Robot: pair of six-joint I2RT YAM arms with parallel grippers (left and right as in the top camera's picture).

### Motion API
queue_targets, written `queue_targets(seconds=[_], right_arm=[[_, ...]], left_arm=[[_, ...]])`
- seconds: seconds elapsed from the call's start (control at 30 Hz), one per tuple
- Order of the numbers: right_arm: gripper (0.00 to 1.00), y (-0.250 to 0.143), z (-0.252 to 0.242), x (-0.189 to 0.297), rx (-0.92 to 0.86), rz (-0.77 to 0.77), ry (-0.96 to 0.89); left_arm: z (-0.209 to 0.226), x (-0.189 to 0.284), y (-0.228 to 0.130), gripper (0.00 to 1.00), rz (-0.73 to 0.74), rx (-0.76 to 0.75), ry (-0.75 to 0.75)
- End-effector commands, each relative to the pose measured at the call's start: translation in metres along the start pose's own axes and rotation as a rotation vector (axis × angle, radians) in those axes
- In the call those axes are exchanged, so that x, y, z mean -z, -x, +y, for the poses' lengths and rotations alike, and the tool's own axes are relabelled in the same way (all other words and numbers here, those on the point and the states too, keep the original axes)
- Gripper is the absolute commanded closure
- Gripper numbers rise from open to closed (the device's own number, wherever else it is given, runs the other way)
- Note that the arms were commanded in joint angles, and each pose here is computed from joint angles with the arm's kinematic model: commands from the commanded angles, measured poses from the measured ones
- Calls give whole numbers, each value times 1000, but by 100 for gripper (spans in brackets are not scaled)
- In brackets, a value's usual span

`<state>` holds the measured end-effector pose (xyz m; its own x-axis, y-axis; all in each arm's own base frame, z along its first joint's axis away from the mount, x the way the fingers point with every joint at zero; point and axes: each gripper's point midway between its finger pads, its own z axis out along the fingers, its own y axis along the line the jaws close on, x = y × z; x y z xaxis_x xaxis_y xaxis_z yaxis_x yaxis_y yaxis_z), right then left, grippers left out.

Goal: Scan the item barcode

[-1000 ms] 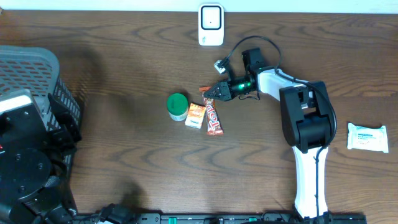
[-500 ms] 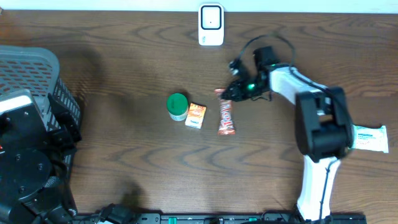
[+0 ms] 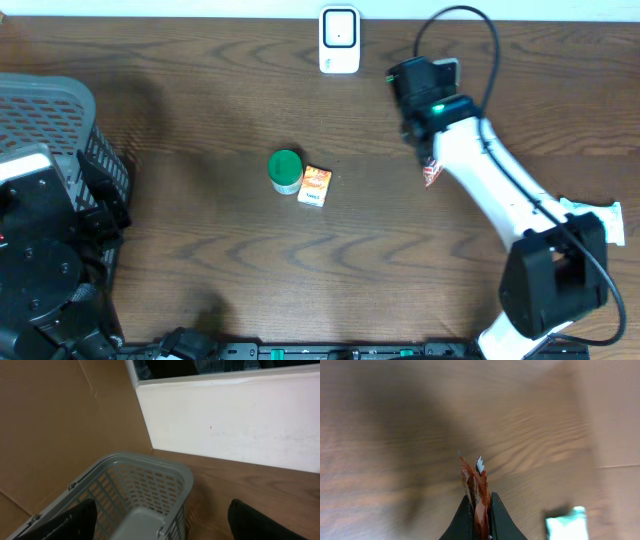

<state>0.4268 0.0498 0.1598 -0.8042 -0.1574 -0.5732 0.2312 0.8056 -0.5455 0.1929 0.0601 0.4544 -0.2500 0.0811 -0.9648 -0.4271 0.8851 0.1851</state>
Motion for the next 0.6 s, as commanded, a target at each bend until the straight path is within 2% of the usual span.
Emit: queue_targets(seconds=[0.0,0.13,0.3,0.57], right_arm=[[98,19,-30,36,-50,-219,-383],[98,18,8,54,9,-299,-387],[98,3,65,46,74,-330,-350],[99,-35,154,34,344,-364,-327]], left_arm=[[1,-1,-1,16,4,-2,13],[1,-1,-1,16,4,-2,13],[1,-1,-1,16,4,-2,13],[1,-1,-1,16,4,-2,12]])
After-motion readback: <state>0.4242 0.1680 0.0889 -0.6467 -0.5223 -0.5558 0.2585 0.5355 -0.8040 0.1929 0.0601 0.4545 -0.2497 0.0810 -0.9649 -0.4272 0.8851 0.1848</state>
